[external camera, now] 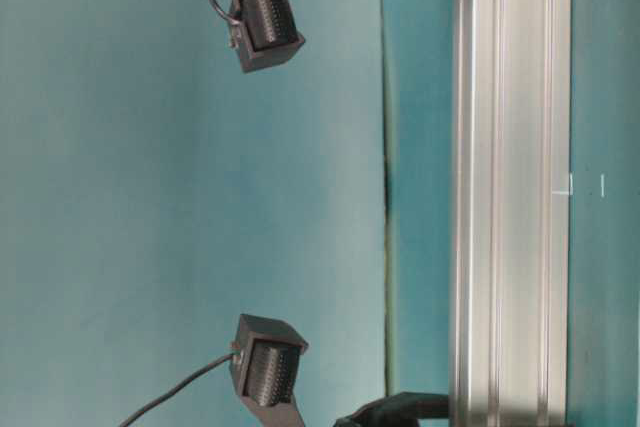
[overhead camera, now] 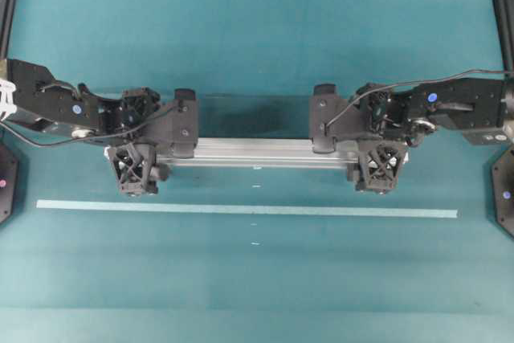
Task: Lift the metal rail with both hands and move it towards you.
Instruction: 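Close both grippers on the rail near each end, then lift the held rail off the table with both grippers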
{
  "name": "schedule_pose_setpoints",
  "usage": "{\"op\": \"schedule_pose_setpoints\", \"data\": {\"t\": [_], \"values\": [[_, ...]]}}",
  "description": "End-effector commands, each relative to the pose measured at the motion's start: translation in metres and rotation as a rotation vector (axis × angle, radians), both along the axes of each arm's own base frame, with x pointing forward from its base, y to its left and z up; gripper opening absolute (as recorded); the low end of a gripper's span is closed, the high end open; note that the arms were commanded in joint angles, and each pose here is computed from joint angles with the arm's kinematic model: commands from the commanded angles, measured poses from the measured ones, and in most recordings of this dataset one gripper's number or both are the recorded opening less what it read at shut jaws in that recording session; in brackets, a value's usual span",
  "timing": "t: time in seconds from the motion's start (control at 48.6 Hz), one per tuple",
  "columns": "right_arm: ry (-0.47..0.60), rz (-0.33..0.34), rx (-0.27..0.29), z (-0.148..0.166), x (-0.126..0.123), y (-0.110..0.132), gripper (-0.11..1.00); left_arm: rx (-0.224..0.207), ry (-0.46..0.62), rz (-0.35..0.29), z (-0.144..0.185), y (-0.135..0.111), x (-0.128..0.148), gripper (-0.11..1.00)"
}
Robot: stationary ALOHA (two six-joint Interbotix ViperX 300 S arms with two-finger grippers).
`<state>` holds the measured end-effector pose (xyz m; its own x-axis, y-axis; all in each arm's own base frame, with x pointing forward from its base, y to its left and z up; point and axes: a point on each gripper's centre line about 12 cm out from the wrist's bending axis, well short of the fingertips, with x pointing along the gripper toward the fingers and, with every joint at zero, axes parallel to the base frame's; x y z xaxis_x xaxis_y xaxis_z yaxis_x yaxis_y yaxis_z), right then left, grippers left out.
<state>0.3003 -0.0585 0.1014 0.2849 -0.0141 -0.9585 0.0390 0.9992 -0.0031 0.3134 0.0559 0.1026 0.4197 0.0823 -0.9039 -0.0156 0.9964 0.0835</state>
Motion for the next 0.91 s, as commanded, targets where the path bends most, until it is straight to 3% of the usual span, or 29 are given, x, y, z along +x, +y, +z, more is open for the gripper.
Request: {"op": "schedule_pose_setpoints", "data": {"t": [0.0, 0.082, 0.165, 0.741, 0.885], "values": [[-0.003, 0.005, 0.002, 0.000, 0.002, 0.003, 0.77, 0.005, -0.019, -0.001, 0.005, 0.001, 0.003, 0.51], [-0.005, 0.008, 0.001, 0.000, 0.003, 0.003, 0.56, 0.006, -0.027, -0.003, 0.006, 0.001, 0.004, 0.30], [-0.002, 0.009, 0.003, -0.001, 0.003, 0.003, 0.38, 0.007, -0.035, -0.003, 0.006, 0.000, 0.005, 0.29], [0.004, -0.008, 0.018, -0.001, 0.002, 0.003, 0.37, 0.011, -0.042, -0.016, 0.007, -0.002, 0.007, 0.29], [0.017, -0.025, 0.041, 0.012, 0.003, 0.002, 0.37, 0.014, -0.060, -0.012, 0.025, -0.001, 0.011, 0.29]]}}
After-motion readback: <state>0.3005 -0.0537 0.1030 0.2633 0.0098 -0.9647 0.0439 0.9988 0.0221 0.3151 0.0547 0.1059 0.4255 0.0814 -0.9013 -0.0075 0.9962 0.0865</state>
